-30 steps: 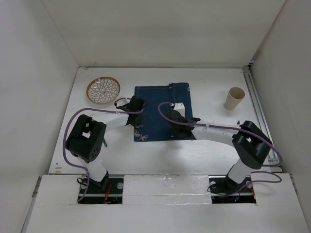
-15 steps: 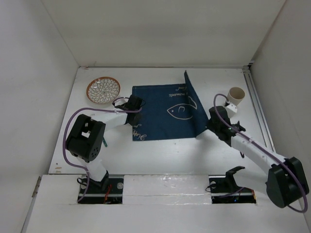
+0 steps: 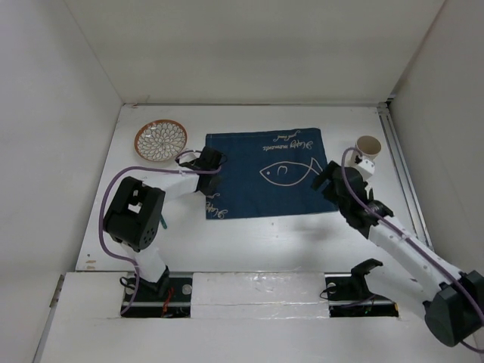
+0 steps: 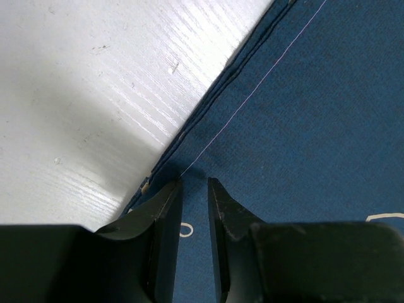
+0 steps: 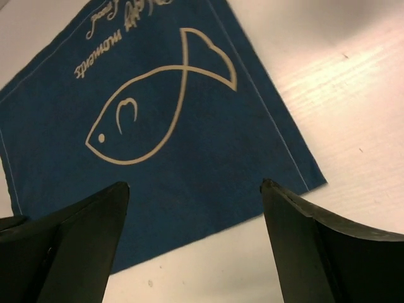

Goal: Set the dinner table for one person

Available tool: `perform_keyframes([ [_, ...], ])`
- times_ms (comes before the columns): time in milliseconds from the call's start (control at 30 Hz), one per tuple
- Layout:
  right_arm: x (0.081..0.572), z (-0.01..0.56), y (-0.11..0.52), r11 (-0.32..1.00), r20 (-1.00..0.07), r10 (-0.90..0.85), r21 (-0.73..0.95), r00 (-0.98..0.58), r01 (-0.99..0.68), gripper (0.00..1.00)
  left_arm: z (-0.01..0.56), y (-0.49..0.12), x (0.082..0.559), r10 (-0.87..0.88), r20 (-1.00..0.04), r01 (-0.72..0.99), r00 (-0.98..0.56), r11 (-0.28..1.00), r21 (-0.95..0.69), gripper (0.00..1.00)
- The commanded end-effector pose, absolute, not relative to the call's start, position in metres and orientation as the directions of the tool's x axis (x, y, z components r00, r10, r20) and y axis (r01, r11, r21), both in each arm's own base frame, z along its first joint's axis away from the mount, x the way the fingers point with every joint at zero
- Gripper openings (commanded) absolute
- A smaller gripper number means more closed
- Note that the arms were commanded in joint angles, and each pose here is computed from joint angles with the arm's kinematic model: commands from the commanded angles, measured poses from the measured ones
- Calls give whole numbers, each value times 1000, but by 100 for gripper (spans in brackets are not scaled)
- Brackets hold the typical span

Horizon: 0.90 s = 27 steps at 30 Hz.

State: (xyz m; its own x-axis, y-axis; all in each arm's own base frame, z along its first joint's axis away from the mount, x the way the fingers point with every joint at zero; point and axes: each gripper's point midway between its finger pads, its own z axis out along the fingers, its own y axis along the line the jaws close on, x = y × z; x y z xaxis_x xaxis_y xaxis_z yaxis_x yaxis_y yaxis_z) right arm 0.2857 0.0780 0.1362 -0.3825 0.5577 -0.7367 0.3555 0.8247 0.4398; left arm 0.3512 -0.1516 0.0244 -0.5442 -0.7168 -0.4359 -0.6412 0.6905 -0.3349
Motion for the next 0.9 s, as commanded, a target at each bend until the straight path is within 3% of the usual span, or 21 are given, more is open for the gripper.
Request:
perform_keyframes([
  [0,322,167,104,877,-780,480,427,-402,219,91,21,-136,347,-686,-464,-663,-560,707,-245,20],
  [100,351,125,117,930,-721,368,276,-586,244,91,22,-138,356,-682,-470,-668,-561,708,-229,20],
  [233,378,92,139,964,-671,266,182,-692,194,92,33,-136,371,-684,-492,-678,-539,699,-229,20],
  [567,415,48,148,984,-583,176,69,-793,167,92,40,-120,378,-703,-505,-711,-501,667,-223,20],
  [867,416,30,163,984,-544,178,95,-820,150,92,43,-108,395,-708,-489,-694,-509,674,-254,16],
])
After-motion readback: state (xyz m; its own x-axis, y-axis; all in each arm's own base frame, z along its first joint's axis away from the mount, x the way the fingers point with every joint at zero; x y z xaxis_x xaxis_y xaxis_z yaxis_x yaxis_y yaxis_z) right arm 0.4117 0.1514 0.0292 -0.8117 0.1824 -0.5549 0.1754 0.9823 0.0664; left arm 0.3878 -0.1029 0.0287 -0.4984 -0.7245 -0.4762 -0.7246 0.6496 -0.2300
